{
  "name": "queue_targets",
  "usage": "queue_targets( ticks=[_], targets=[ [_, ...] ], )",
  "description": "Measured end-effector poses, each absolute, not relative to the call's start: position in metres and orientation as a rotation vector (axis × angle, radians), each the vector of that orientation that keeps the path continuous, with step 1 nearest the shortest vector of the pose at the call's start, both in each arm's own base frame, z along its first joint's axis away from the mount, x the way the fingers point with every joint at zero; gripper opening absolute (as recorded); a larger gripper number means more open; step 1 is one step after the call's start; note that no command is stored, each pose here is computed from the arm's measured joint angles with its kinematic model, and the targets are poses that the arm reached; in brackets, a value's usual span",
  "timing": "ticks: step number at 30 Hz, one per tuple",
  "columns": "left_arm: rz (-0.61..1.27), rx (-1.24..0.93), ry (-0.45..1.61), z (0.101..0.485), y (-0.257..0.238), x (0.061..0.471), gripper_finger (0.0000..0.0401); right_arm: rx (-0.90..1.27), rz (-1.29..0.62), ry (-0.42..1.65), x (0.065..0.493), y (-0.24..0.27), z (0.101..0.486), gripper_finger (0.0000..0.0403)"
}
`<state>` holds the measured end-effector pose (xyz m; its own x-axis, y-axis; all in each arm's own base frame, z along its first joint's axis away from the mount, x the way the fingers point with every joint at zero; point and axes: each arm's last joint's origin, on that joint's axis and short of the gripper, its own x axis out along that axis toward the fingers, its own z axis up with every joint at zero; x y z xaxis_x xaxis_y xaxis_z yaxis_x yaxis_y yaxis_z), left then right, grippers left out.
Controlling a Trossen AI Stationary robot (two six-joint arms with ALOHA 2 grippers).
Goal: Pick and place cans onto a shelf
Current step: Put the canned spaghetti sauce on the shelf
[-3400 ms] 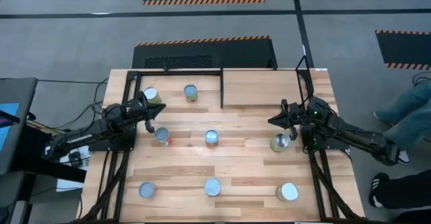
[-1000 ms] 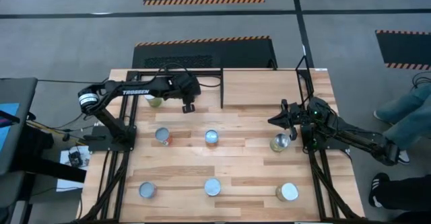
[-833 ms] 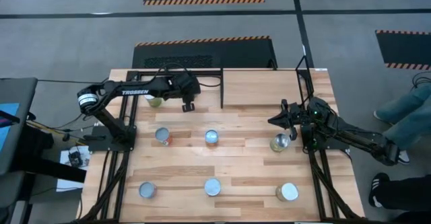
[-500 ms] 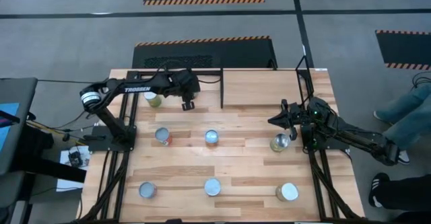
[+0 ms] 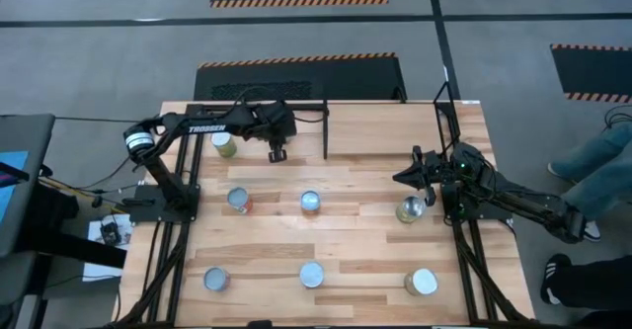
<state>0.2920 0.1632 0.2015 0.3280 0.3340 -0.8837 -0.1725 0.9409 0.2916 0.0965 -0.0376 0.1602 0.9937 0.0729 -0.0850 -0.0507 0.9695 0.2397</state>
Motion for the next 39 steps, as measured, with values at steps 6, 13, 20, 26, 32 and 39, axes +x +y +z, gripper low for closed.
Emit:
queue_targets(
  ticks=[6, 13, 20, 26, 32, 39],
  targets=[
    [0.342, 0.169, 1.150, 0.254, 0.168, 0.304, 0.0005, 0.240, 0.063, 0.094, 0.097, -0.038, 0.160, 0.0043],
    [0.410, 0.151, 0.976, 0.354, 0.164, 0.314, 0.0002, 0.239, 0.062, 0.093, 0.097, -0.038, 0.160, 0.0043],
    [0.403, 0.119, 0.717, 0.421, 0.156, 0.328, 0.0002, 0.239, 0.063, 0.093, 0.097, -0.038, 0.160, 0.0043],
    [0.363, 0.115, 0.710, 0.415, 0.165, 0.376, 0.0001, 0.239, 0.062, 0.093, 0.097, -0.038, 0.160, 0.0043],
    [0.357, 0.089, 0.752, 0.372, 0.181, 0.425, 0.0001, 0.239, 0.061, 0.093, 0.097, -0.038, 0.160, 0.0043],
    [0.372, 0.024, 0.835, 0.321, 0.194, 0.452, 0.0001, 0.241, 0.058, 0.096, 0.097, -0.038, 0.160, 0.0043]
  ],
)
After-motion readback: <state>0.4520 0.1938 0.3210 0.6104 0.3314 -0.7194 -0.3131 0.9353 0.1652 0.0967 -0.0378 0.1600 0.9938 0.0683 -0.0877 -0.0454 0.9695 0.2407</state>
